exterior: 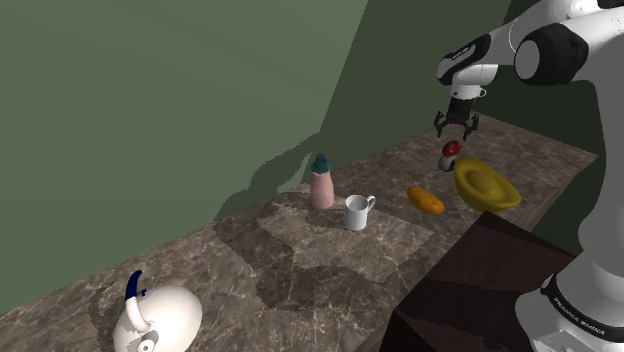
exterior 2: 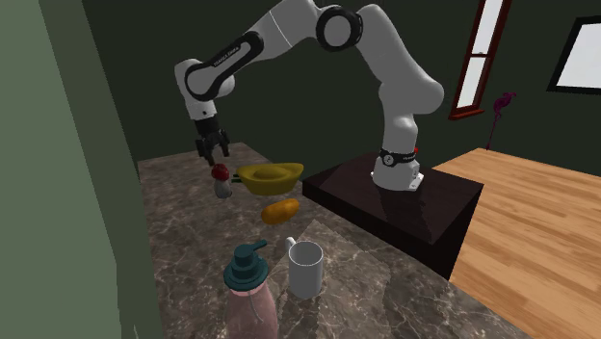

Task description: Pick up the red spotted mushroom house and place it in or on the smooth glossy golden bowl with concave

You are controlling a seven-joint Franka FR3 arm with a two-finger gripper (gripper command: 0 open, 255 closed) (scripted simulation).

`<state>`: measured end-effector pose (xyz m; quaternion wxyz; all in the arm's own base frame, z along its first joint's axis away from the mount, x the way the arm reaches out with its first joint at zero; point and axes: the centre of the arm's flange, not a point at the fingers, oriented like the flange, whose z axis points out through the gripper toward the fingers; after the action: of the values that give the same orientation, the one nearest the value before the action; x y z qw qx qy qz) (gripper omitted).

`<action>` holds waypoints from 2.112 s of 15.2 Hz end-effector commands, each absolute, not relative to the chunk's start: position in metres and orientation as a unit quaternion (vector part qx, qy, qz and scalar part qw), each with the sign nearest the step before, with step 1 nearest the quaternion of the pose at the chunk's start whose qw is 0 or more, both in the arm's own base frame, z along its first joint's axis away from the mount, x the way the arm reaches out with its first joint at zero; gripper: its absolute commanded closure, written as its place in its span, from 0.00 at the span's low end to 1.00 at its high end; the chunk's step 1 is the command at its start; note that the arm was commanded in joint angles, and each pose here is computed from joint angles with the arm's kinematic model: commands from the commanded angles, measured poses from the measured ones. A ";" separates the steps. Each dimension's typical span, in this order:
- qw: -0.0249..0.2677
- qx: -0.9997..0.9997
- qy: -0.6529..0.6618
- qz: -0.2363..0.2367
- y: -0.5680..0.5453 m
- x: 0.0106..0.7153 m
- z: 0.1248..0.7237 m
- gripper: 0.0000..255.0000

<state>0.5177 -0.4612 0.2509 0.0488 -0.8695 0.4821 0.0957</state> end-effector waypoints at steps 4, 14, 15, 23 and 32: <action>0.052 -0.854 0.509 0.100 -0.490 0.510 0.221 0.00; 0.052 -0.854 0.509 0.100 -0.485 0.507 0.192 0.00; 0.052 -0.854 0.509 0.100 -0.485 0.507 0.192 0.00; 0.052 -0.854 0.509 0.100 -0.485 0.507 0.192 1.00; 0.052 -0.854 0.509 0.100 -0.485 0.507 0.218 1.00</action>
<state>0.5074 -0.4849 0.2120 0.0517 -0.8536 0.5087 0.0998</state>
